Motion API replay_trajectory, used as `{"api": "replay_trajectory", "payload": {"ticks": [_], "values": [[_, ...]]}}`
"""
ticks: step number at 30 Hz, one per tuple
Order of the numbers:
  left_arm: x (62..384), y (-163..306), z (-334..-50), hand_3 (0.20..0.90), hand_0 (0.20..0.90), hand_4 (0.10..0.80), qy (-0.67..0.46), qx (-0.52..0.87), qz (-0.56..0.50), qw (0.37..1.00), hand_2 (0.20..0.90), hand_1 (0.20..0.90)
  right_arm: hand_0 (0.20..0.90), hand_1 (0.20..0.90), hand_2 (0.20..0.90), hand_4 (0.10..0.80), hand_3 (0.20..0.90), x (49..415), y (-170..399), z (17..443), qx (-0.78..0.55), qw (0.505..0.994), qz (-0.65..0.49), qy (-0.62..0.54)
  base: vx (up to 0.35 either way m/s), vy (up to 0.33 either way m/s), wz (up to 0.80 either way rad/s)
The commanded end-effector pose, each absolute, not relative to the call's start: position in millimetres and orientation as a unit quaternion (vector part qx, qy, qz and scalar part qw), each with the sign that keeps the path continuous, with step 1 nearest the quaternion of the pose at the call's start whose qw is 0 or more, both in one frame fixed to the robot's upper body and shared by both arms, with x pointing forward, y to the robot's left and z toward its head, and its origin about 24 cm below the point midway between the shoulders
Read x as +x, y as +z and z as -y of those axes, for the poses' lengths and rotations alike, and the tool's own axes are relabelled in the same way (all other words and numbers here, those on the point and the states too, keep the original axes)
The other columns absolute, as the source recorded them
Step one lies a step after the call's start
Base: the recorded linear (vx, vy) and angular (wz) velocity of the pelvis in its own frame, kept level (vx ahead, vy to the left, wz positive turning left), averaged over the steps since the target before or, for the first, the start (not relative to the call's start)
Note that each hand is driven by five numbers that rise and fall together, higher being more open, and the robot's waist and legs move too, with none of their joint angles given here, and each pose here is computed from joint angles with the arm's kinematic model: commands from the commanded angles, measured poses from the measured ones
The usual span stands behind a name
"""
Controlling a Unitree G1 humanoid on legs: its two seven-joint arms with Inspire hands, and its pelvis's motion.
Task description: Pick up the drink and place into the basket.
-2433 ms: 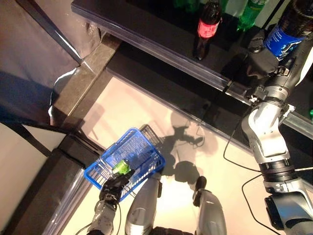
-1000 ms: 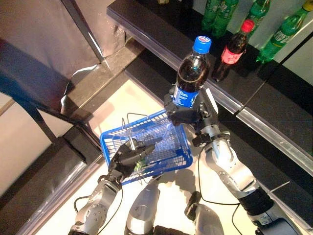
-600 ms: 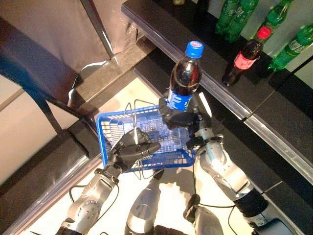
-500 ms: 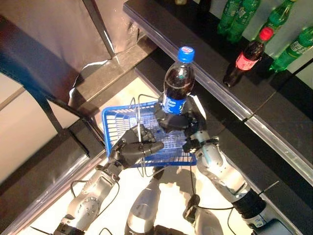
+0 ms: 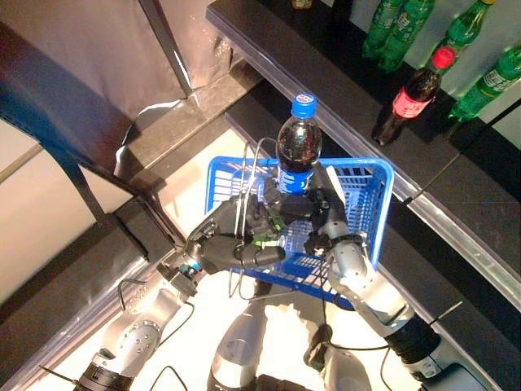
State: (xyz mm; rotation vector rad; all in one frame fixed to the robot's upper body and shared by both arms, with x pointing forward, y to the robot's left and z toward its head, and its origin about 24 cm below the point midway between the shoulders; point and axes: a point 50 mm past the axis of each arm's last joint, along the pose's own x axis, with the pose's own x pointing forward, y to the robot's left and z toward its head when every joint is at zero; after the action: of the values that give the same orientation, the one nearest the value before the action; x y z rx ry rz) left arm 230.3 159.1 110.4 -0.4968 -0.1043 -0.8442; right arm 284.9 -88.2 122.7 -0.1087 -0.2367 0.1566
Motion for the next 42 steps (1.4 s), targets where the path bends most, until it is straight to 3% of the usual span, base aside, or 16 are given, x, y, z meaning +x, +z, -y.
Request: {"api": "replay_trajectory", "payload": {"ticks": [1, 24, 36, 42], "values": [[194, 219, -142, 0.2, 0.3, 0.1, -0.554, -0.278, 0.367, 0.693, 0.3, 0.3, 0.3, 0.3, 0.3, 0.1, 0.2, 274, 159, 60, -0.01, 0.967, 0.234, 0.103, 0.0, 0.0, 0.0], [185, 227, -137, 0.2, 0.3, 0.1, -0.593, -0.262, 0.391, 0.653, 0.3, 0.3, 0.3, 0.3, 0.3, 0.1, 0.2, 268, 34, 51, -0.117, 0.988, 0.012, 0.101, -0.002, -0.001, 0.0], [184, 227, -129, 0.2, 0.3, 0.1, -0.62, -0.257, 0.372, 0.641, 0.3, 0.3, 0.3, 0.3, 0.3, 0.1, 0.2, 272, -18, 64, -0.189, 0.969, -0.141, 0.071, 0.011, -0.036, 0.08], [184, 228, -117, 0.2, 0.3, 0.1, -0.642, -0.259, 0.349, 0.631, 0.3, 0.3, 0.3, 0.3, 0.3, 0.1, 0.2, 288, -38, 83, -0.236, 0.937, -0.255, 0.022, 0.039, -0.047, 0.05]]}}
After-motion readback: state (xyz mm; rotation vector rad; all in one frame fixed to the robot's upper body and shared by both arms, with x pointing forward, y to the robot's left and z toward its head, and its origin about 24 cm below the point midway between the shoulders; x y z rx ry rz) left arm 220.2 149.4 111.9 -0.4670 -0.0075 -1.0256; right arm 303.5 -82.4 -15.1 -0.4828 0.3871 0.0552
